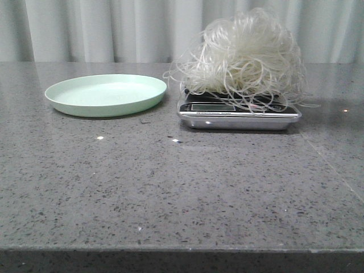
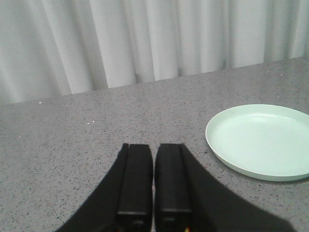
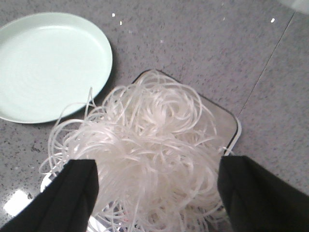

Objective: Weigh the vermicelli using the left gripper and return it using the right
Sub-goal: 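Lower the right gripper onto the vermicelli on the scale and grasp it, then lift the vermicelli with the right gripper and carry it to the plate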

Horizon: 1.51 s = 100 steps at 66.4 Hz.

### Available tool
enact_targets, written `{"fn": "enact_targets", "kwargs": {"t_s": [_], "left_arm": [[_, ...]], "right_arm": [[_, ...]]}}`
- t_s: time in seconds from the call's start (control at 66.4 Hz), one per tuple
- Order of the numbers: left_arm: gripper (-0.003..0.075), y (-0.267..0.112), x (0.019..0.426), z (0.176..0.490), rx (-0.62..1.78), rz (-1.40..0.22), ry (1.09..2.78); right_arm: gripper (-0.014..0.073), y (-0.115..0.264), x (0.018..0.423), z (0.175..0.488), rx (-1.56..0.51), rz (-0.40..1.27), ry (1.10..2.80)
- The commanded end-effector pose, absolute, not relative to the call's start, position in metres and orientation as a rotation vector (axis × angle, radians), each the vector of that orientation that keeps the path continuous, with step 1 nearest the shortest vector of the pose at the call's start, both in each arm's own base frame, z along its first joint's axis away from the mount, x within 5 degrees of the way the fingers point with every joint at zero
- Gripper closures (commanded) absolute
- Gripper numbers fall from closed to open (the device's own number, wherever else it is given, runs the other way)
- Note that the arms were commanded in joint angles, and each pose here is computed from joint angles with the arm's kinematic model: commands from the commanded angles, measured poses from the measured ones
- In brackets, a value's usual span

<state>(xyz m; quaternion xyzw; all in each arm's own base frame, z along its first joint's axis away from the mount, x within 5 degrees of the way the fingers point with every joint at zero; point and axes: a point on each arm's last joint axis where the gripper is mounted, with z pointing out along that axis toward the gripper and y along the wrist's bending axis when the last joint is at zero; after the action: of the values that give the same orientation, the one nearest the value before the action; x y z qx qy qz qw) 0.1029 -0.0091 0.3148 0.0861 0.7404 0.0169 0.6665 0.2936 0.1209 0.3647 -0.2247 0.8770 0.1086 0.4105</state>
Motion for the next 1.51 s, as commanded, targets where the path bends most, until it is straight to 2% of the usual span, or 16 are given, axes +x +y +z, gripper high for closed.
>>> {"fn": "enact_targets", "kwargs": {"t_s": [0.0, 0.256, 0.392, 0.482, 0.693, 0.843, 0.994, 1.175, 1.491], "left_arm": [[0.0584, -0.008, 0.103, 0.332, 0.163, 0.038, 1.563], [0.0584, -0.008, 0.103, 0.332, 0.163, 0.038, 1.563], [0.0584, -0.008, 0.103, 0.332, 0.163, 0.038, 1.563], [0.0584, -0.008, 0.103, 0.332, 0.163, 0.038, 1.563], [0.0584, -0.008, 0.103, 0.332, 0.163, 0.038, 1.563], [0.0584, -0.008, 0.103, 0.332, 0.163, 0.038, 1.563], [0.0584, -0.008, 0.103, 0.332, 0.163, 0.038, 1.563], [0.0584, -0.008, 0.103, 0.332, 0.163, 0.038, 1.563], [0.0584, -0.008, 0.103, 0.332, 0.163, 0.038, 1.563]], "right_arm": [[-0.0017, 0.127, 0.308, 0.365, -0.554, 0.281, 2.174], [-0.0017, 0.139, 0.34, 0.306, -0.588, 0.271, 2.354], [-0.0007, 0.14, 0.342, 0.298, -0.598, 0.271, 2.389], [0.0062, 0.139, 0.342, 0.299, -0.594, 0.27, 2.383], [0.0344, 0.139, 0.341, 0.298, -0.599, 0.271, 2.394], [0.0442, 0.138, 0.339, 0.301, -0.602, 0.272, 2.396], [0.0443, 0.135, 0.331, 0.316, -0.603, 0.268, 2.359], [0.0443, 0.131, 0.319, 0.351, -0.591, 0.275, 2.267], [0.0443, 0.129, 0.311, 0.448, -0.558, 0.299, 2.013]]}}
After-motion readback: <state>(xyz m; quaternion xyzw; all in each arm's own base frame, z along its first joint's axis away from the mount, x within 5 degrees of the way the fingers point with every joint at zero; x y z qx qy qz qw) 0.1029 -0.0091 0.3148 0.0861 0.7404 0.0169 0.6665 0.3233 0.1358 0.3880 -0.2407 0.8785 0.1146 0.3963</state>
